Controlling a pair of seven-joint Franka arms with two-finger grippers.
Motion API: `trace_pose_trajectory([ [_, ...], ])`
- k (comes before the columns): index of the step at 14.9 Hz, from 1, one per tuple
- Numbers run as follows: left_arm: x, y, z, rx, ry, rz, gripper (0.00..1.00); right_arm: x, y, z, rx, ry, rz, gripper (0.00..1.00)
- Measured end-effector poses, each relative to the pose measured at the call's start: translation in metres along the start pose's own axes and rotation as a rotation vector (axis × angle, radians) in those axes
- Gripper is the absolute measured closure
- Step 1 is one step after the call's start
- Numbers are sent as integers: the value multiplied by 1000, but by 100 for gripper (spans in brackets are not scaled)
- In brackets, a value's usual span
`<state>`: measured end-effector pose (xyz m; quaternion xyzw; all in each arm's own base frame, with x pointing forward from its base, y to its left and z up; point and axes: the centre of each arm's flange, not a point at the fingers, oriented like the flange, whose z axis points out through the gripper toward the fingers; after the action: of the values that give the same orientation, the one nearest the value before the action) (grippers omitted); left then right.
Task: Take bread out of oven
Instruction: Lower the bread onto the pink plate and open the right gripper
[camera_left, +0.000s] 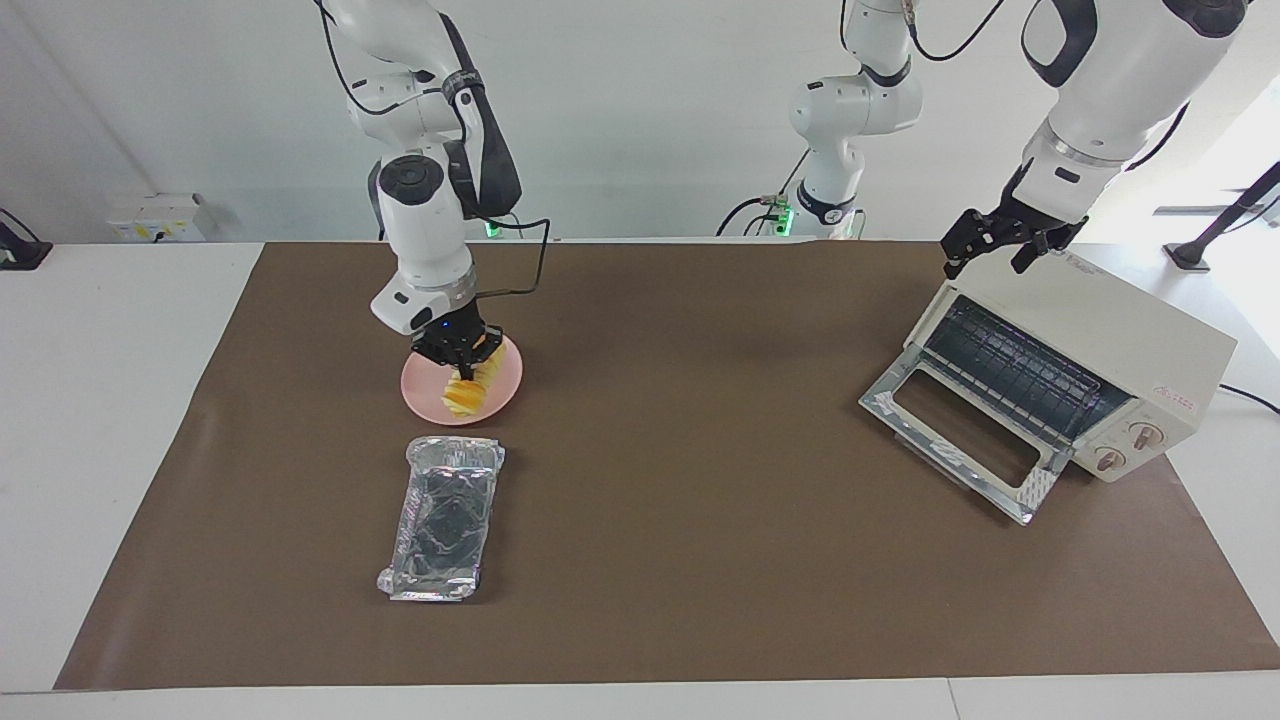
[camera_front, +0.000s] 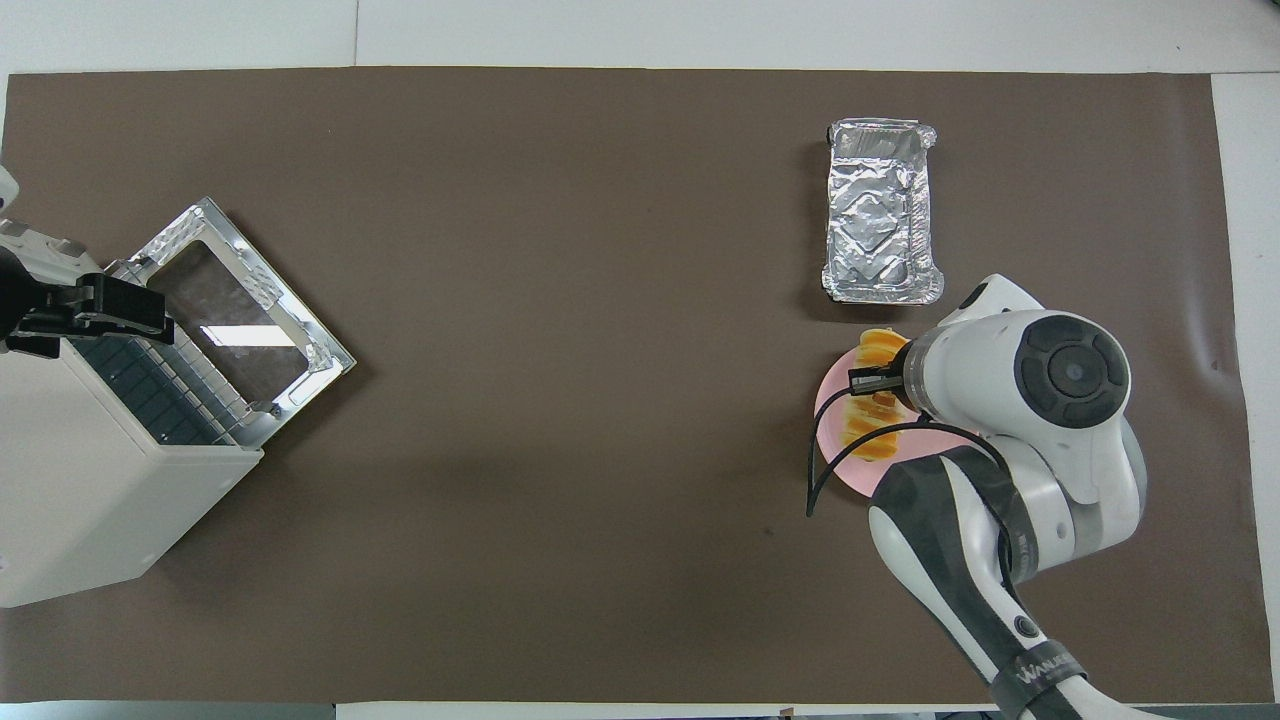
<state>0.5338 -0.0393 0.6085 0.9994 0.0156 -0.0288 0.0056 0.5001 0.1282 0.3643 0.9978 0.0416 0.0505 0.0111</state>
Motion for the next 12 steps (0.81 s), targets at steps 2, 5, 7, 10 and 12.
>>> trace_pose_trajectory([
  [2,0,0,0,0,0,0,0,-9,1,13,4,12,1,96],
  [5,0,0,0,0,0,0,0,-14,3,21,9,29,3,96],
  [7,0,0,0,0,0,0,0,-17,4,25,11,36,3,96],
  [10,0,0,0,0,0,0,0,-19,5,28,11,34,6,96],
  [12,0,0,0,0,0,0,0,-19,6,27,11,35,7,81],
])
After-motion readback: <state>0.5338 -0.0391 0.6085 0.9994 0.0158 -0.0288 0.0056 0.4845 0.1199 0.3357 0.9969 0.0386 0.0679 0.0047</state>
